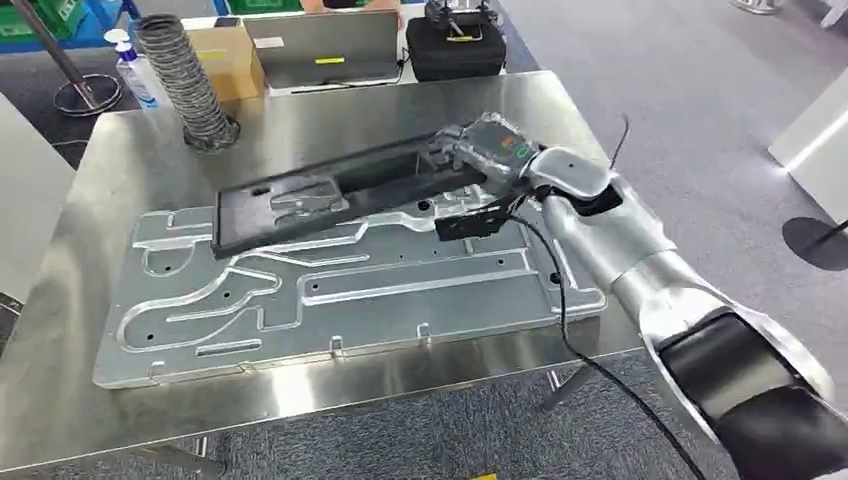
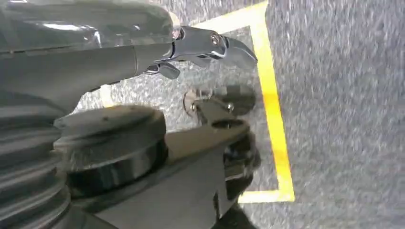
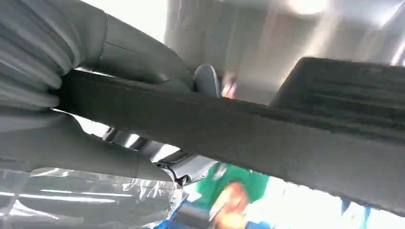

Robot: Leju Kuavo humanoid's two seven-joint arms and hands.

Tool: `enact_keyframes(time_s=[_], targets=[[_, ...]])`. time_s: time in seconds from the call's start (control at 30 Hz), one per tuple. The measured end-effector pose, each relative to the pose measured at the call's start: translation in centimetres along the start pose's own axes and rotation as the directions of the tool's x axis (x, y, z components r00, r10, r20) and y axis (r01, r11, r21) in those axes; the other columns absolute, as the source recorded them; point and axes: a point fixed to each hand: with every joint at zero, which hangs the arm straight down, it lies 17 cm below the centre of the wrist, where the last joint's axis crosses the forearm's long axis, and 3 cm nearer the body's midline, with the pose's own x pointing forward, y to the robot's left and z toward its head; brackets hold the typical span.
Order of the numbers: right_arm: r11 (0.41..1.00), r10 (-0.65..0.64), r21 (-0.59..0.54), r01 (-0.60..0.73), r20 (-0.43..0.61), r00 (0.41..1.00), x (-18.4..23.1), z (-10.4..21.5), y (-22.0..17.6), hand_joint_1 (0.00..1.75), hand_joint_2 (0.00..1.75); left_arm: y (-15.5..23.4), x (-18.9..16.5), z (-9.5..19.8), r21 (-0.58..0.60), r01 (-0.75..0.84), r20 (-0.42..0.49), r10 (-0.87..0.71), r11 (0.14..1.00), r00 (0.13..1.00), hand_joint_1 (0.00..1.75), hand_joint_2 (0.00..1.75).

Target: Take the parts from the cabinet and place them on the table.

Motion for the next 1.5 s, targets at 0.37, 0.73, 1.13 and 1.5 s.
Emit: enact_keyframes(time_s=[0.37, 0.73, 1.13, 1.5], targets=[[0.988, -0.088, 0.128, 0.090, -0.024, 0.996, 0.9, 2.2, 8.2, 0.00, 0.00, 0.3, -0.9, 0.1, 0.010, -0.015, -0.025, 0.015, 1.000, 1.000, 0.00, 1.75], [0.976, -0.169, 0.134, 0.173, -0.042, 0.985, 1.5, 1.9, 8.6, 0.00, 0.00, 0.5, -3.7, 0.5, 0.006, -0.019, -0.170, 0.020, 1.000, 0.985, 0.00, 0.00], [0.978, -0.152, 0.120, 0.172, -0.162, 0.975, -5.6, 5.0, 7.5, 0.00, 0.00, 0.2, -4.5, 0.7, -0.017, -0.055, -0.219, 0.050, 0.998, 0.974, 0.00, 0.00], [0.993, -0.037, 0.087, 0.078, -0.398, 0.917, -19.7, 13.2, 2.7, 0.00, 0.00, 0.3, -5.4, 1.0, -0.014, -0.081, -0.236, 0.075, 0.997, 0.969, 0.00, 0.00]])
